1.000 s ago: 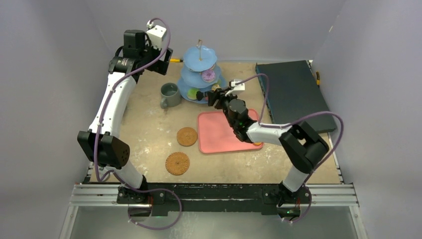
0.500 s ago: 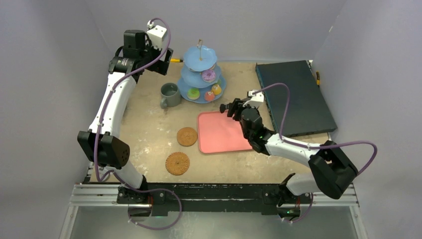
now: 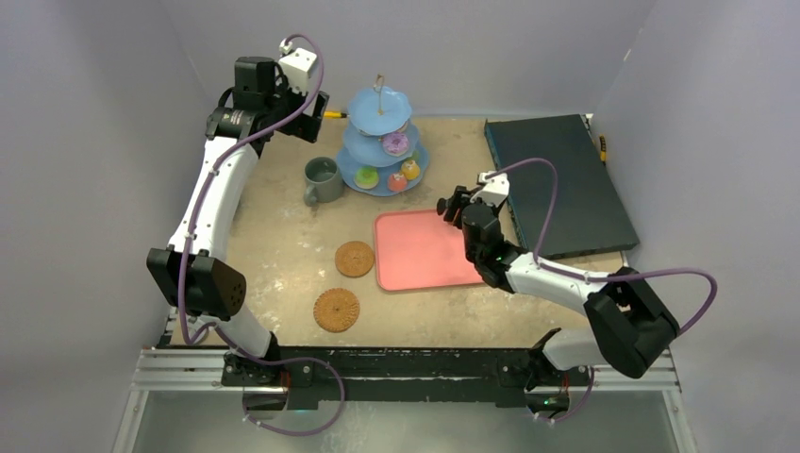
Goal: Serve the afternoon tea
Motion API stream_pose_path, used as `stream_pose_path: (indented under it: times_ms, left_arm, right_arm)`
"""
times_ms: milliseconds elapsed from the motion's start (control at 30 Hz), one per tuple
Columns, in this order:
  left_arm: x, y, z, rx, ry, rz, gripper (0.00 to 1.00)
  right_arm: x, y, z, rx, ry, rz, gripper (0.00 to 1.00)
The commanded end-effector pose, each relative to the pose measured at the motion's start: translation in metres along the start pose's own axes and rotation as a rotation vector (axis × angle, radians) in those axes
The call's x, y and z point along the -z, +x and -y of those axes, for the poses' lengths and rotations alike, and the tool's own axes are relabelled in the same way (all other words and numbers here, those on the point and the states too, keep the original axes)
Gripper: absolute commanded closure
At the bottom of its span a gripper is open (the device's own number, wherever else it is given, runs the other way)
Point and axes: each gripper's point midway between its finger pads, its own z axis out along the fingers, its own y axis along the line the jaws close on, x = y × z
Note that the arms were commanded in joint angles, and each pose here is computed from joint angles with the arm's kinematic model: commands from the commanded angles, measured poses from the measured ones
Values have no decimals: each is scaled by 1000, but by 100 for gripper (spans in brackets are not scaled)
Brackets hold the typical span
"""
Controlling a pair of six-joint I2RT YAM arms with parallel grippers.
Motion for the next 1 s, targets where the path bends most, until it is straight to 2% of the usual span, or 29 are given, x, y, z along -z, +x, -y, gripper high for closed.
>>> stream_pose_path:
  times_ms: [0, 300, 600, 967]
  left_arm:
    - [12, -18, -4, 7, -2, 61, 1]
    - [14, -21, -5, -2, -9, 70, 1]
    - [17, -22, -8, -10, -21, 76, 1]
    - [19, -27, -10, -19, -31, 86, 1]
  right_arm:
    - [-3, 2, 8, 17, 44, -1, 35]
    - [-9, 21, 12, 45, 67, -35, 35]
    - [-22, 22, 7, 102, 81, -18, 37]
    - [-20, 24, 6, 125, 57, -16, 49]
